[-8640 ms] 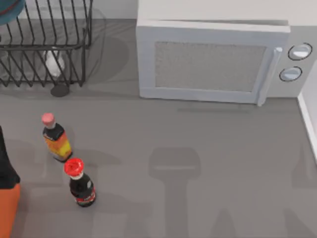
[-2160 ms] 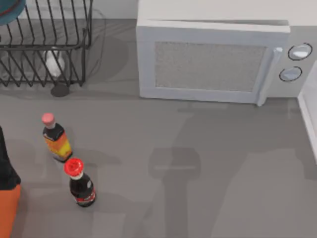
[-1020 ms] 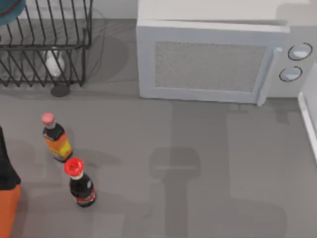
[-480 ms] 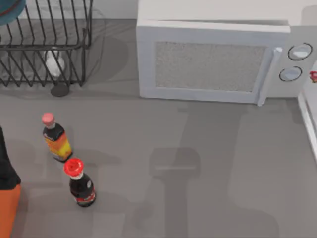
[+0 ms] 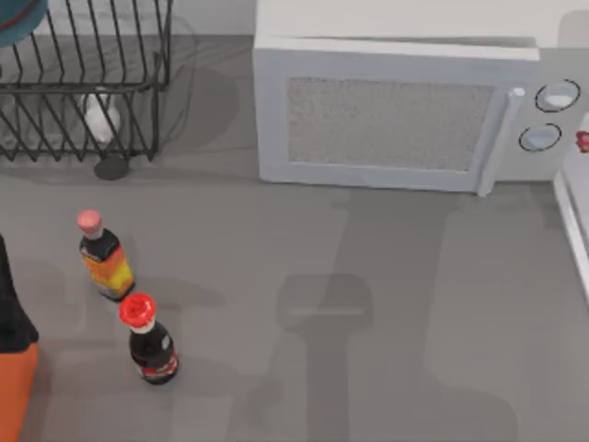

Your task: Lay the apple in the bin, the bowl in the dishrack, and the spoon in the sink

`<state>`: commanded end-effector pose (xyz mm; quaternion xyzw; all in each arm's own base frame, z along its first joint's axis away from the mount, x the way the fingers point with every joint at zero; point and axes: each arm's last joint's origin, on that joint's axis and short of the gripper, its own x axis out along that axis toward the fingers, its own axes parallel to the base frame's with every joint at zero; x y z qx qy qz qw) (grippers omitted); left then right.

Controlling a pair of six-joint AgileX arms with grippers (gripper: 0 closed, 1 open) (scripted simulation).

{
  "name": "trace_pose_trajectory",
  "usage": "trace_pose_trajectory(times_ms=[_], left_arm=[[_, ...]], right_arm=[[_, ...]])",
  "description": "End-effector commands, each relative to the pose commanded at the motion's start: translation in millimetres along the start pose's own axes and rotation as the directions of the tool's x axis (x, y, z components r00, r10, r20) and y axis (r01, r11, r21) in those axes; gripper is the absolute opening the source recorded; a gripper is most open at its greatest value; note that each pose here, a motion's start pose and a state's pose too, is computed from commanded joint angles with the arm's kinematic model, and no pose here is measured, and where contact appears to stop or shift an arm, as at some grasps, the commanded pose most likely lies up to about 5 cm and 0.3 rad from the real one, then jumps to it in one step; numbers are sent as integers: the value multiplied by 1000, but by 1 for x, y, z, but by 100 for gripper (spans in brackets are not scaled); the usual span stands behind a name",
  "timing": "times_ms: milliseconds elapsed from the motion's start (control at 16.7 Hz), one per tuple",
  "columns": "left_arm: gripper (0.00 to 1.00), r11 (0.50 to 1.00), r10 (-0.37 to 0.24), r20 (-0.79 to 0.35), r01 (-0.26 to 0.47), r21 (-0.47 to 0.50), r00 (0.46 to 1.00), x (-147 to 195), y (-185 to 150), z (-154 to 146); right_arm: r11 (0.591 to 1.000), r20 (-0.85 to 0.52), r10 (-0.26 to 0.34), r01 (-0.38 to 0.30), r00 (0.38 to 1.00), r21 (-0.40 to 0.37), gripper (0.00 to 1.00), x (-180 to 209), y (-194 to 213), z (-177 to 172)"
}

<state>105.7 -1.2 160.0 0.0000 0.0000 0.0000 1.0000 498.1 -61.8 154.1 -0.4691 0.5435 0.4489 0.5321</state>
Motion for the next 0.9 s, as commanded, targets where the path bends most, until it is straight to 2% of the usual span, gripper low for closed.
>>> trace_pose_trajectory(times_ms=[540, 900], left_arm=[[100, 1000, 0, 0, 0, 0, 1000, 0, 0, 0], [100, 1000, 0, 0, 0, 0, 1000, 0, 0, 0]], right_arm=[[1000, 0, 0, 0, 1000, 0, 98, 0, 0, 0], [1000, 0, 0, 0, 1000, 0, 100, 0, 0, 0]])
